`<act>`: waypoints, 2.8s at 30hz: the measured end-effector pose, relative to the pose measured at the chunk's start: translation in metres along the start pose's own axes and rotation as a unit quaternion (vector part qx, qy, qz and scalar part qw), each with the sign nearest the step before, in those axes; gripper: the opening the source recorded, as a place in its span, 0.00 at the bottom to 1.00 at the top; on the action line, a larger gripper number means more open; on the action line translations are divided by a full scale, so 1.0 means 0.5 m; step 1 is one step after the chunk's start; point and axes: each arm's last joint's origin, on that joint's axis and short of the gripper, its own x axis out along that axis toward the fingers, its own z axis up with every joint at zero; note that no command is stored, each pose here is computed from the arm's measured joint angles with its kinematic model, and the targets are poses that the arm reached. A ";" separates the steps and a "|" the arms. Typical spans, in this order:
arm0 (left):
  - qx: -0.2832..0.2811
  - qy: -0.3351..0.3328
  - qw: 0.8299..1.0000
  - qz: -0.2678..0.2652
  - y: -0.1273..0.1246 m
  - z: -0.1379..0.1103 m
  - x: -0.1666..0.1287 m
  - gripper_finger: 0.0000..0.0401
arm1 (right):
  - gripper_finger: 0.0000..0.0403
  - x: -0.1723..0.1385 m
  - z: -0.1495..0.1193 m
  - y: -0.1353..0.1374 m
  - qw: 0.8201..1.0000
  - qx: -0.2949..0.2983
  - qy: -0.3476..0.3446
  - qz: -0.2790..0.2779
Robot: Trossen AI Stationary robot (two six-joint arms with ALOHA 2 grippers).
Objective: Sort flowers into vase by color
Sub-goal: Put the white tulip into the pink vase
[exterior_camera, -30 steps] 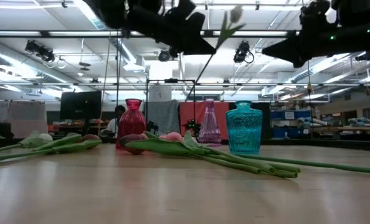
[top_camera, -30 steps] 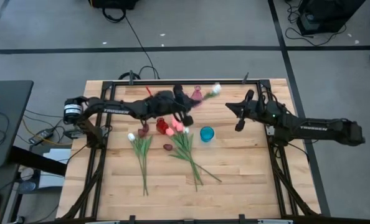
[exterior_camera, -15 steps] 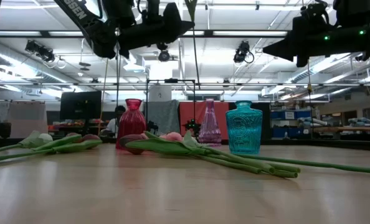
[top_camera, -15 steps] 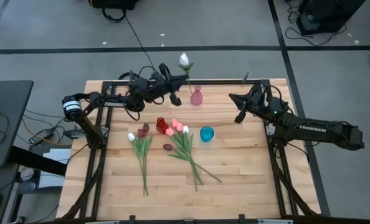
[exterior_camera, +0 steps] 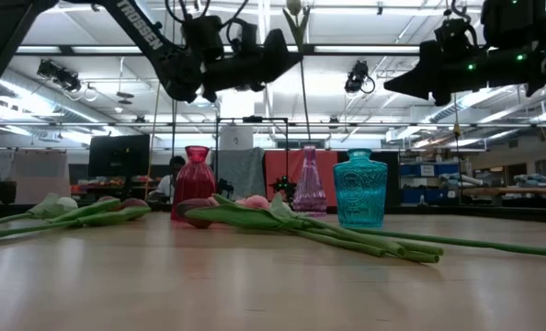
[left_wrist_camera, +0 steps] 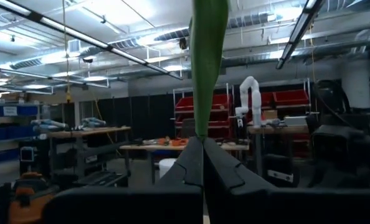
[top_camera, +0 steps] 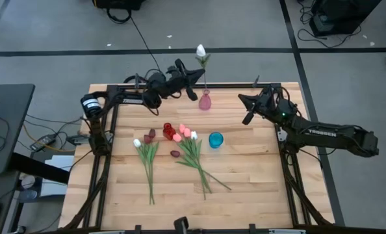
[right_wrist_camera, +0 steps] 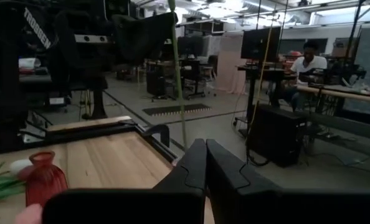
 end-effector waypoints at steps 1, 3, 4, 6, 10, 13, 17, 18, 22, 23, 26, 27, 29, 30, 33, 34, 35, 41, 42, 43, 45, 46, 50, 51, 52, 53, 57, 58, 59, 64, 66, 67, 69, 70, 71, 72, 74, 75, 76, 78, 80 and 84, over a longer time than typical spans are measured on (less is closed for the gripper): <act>-0.001 0.004 1.000 0.001 0.000 -0.007 0.000 0.00 | 0.03 0.002 -0.002 0.000 1.000 0.000 0.003 0.002; -0.008 0.013 1.000 0.003 0.000 -0.022 -0.001 0.00 | 0.03 0.004 -0.006 0.001 1.000 -0.001 0.010 0.003; -0.016 0.019 1.000 0.004 0.001 -0.030 -0.001 0.00 | 0.03 0.006 -0.009 0.001 1.000 -0.002 0.014 0.003; -0.032 0.028 0.999 0.006 0.001 -0.044 -0.002 0.00 | 0.03 0.009 -0.013 0.001 1.000 -0.002 0.020 0.004; -0.047 0.077 0.996 0.011 0.001 -0.068 -0.004 0.02 | 0.03 0.012 -0.019 0.002 0.999 -0.011 0.030 0.005; -0.044 0.119 0.992 0.011 0.001 -0.084 -0.007 0.05 | 0.03 0.012 -0.019 0.002 0.999 -0.024 0.030 0.003; -0.056 0.179 0.982 0.015 0.001 -0.104 -0.014 0.18 | 0.03 0.012 -0.017 0.000 0.999 -0.026 0.026 0.000; -0.060 0.194 0.979 0.017 0.001 -0.108 -0.016 0.23 | 0.03 0.012 -0.017 -0.001 0.999 -0.026 0.026 -0.002; -0.051 0.242 0.969 0.016 0.000 -0.095 -0.023 0.41 | 0.03 0.013 -0.020 -0.005 0.999 -0.026 0.034 -0.009; -0.047 0.256 0.966 0.015 -0.001 -0.087 -0.026 0.45 | 0.03 0.012 -0.022 -0.006 0.999 -0.027 0.037 -0.010; -0.032 0.301 0.953 0.012 -0.003 -0.058 -0.037 0.53 | 0.03 0.012 -0.023 -0.009 0.999 -0.027 0.042 -0.014; -0.025 0.313 0.950 0.012 -0.003 -0.047 -0.041 0.55 | 0.03 0.012 -0.024 -0.010 0.999 -0.027 0.043 -0.015; -0.016 0.335 0.942 0.007 -0.009 -0.026 -0.049 0.57 | 0.03 0.012 -0.024 -0.011 0.999 -0.027 0.043 -0.016; -0.009 0.345 0.939 0.006 -0.012 -0.017 -0.053 0.57 | 0.03 0.012 -0.024 -0.012 0.999 -0.027 0.042 -0.015; 0.009 0.375 0.927 0.008 -0.024 0.006 -0.065 0.57 | 0.03 0.011 -0.022 -0.015 0.999 -0.027 0.039 -0.019; 0.016 0.383 0.924 0.010 -0.029 0.016 -0.069 0.57 | 0.03 0.011 -0.022 -0.016 0.999 -0.027 0.039 -0.020; 0.020 0.391 0.920 0.013 -0.034 0.028 -0.075 0.57 | 0.03 0.011 -0.021 -0.016 0.999 -0.027 0.039 -0.021; 0.031 0.452 0.891 0.017 -0.113 0.078 -0.108 0.57 | 0.03 0.010 -0.023 -0.018 0.998 -0.026 0.043 -0.023; 0.035 0.467 0.883 0.020 -0.136 0.078 -0.115 0.57 | 0.03 0.010 -0.022 -0.019 0.998 -0.027 0.043 -0.025; 0.041 0.487 0.872 0.021 -0.158 0.077 -0.123 0.57 | 0.03 0.010 -0.021 -0.021 0.998 -0.027 0.040 -0.027; 0.054 0.521 0.852 0.020 -0.203 0.073 -0.142 0.57 | 0.03 0.010 -0.018 -0.023 0.999 -0.029 0.032 -0.027; 0.054 0.535 0.843 0.018 -0.224 0.072 -0.151 0.57 | 0.03 0.010 -0.016 -0.024 0.999 -0.032 0.027 -0.023; 0.001 0.599 0.800 0.006 -0.285 0.077 -0.189 0.57 | 0.03 0.011 -0.010 -0.024 0.999 -0.036 0.007 0.006; -0.020 0.617 0.787 0.010 -0.295 0.085 -0.194 0.57 | 0.03 0.011 -0.009 -0.024 0.999 -0.036 0.004 0.014; -0.046 0.631 0.774 0.016 -0.303 0.094 -0.198 0.57 | 0.03 0.011 -0.009 -0.023 0.999 -0.036 0.003 0.019; -0.074 0.644 0.761 0.022 -0.311 0.104 -0.201 0.57 | 0.03 0.011 -0.009 -0.023 0.999 -0.036 0.003 0.023; -0.198 0.698 0.687 0.035 -0.354 0.126 -0.228 0.57 | 0.03 0.011 -0.011 -0.022 0.999 -0.028 0.009 0.026; -0.225 0.707 0.669 0.038 -0.369 0.130 -0.236 0.57 | 0.03 0.011 -0.012 -0.021 0.999 -0.026 0.010 0.031; -0.246 0.718 0.650 0.045 -0.384 0.133 -0.246 0.56 | 0.03 0.010 -0.012 -0.020 0.999 -0.023 0.009 0.037; -0.259 0.745 0.593 0.163 -0.439 0.125 -0.321 0.51 | 0.03 0.009 -0.011 -0.012 0.995 0.001 0.007 0.102; -0.256 0.739 0.583 0.219 -0.455 0.121 -0.355 0.50 | 0.03 0.009 -0.011 -0.009 0.992 0.009 0.006 0.126; -0.255 0.738 0.576 0.243 -0.461 0.118 -0.372 0.50 | 0.03 0.009 -0.011 -0.008 0.991 0.013 0.006 0.136; -0.256 0.736 0.560 0.280 -0.470 0.111 -0.401 0.49 | 0.03 0.008 -0.011 -0.007 0.989 0.018 0.007 0.149; -0.264 0.730 0.556 0.298 -0.473 0.106 -0.411 0.49 | 0.03 0.008 -0.011 -0.006 0.988 0.020 0.007 0.154; -0.270 0.724 0.550 0.317 -0.474 0.100 -0.421 0.49 | 0.03 0.008 -0.011 -0.006 0.987 0.021 0.007 0.157; -0.274 0.720 0.541 0.338 -0.473 0.093 -0.432 0.49 | 0.03 0.008 -0.011 -0.005 0.987 0.021 0.007 0.159; -0.283 0.718 0.516 0.371 -0.470 0.078 -0.454 0.49 | 0.03 0.008 -0.011 -0.005 0.987 0.021 0.007 0.161; -0.290 0.718 0.507 0.379 -0.470 0.070 -0.463 0.49 | 0.03 0.008 -0.011 -0.005 0.986 0.021 0.007 0.163; -0.296 0.717 0.500 0.386 -0.470 0.062 -0.471 0.49 | 0.03 0.008 -0.011 -0.005 0.986 0.021 0.007 0.165; -0.298 0.712 0.495 0.399 -0.464 0.046 -0.485 0.49 | 0.03 0.008 -0.011 -0.005 0.986 0.021 0.007 0.165; -0.307 0.702 0.505 0.398 -0.462 0.032 -0.490 0.49 | 0.03 0.008 -0.011 -0.005 0.986 0.021 0.007 0.165; -0.308 0.699 0.505 0.402 -0.452 0.008 -0.508 0.47 | 0.03 0.008 -0.011 -0.005 0.986 0.020 0.007 0.165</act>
